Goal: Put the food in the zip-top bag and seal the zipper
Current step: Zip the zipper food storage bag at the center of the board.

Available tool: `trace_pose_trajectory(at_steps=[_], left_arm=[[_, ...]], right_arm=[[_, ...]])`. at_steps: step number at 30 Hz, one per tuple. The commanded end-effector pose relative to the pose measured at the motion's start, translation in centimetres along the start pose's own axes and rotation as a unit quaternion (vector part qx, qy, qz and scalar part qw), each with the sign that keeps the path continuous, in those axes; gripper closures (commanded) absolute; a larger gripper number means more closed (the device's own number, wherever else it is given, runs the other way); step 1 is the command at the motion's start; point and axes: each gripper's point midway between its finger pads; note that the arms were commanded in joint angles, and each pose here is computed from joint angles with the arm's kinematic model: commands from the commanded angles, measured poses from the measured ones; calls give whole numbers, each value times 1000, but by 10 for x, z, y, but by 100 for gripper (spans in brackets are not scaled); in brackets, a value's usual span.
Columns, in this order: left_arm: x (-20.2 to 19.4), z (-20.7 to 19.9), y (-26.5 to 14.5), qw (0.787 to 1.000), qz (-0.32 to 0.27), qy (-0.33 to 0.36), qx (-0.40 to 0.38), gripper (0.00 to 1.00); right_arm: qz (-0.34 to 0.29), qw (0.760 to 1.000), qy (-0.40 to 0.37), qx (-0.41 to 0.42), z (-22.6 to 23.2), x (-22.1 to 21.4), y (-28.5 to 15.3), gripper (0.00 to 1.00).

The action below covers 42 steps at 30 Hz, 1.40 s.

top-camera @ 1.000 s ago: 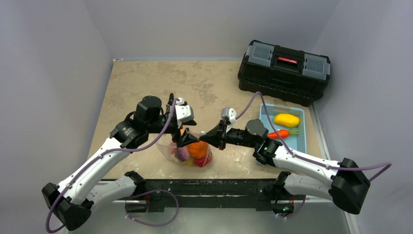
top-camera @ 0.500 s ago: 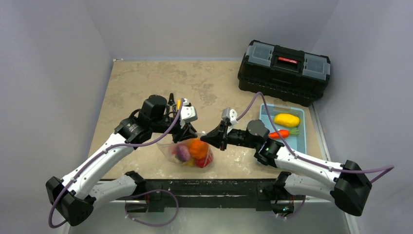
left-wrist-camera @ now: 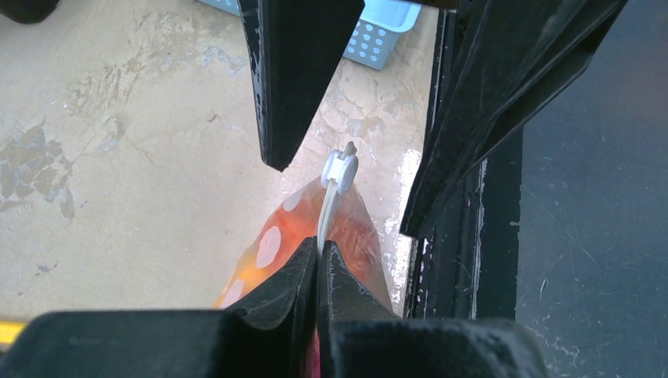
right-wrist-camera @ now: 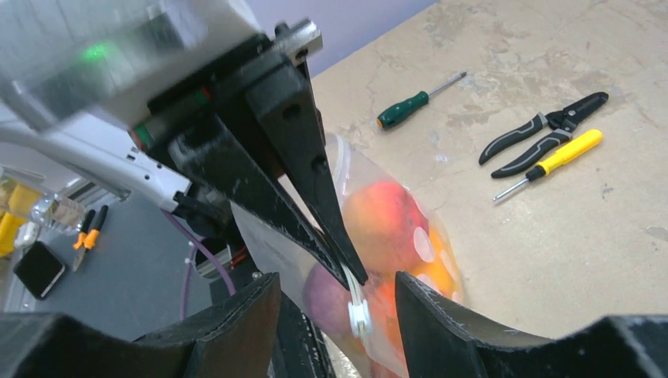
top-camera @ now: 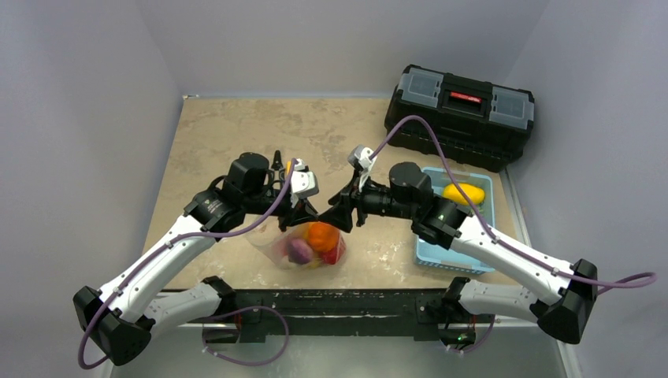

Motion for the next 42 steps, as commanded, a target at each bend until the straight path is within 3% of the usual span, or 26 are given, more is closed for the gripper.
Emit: trace_pose_trajectory(at_steps=[1, 14, 22, 33, 38, 42], left_arm=[[34, -11, -8, 998, -48, 33, -16, 100], [34, -13, -9, 998, -48, 33, -20, 100], [35, -14, -8, 998, -48, 30, -23, 100], [34, -16, -8, 998, -45, 26, -30, 100], [35, -16, -7, 998, -45, 25, -31, 100], [35, -16, -8, 998, -45, 24, -32, 100]], right_arm=[[52, 998, 35, -18, 2, 5, -7, 46], [93, 996, -3, -16, 1, 6, -14, 56], [93, 995, -28, -26, -4, 9, -17, 76], [100, 994, -44, -11, 2, 10, -13, 77], [105, 993, -49, -10, 4, 9, -9, 87], [110, 992, -57, -14, 8, 7, -6, 84]])
Point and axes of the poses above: each gripper's point midway between its finger pads, its own y axis out along the fingers, its own z axis along the line the jaws close on, x = y × z, and after that the axes turned 5 degrees about -y, right-handed
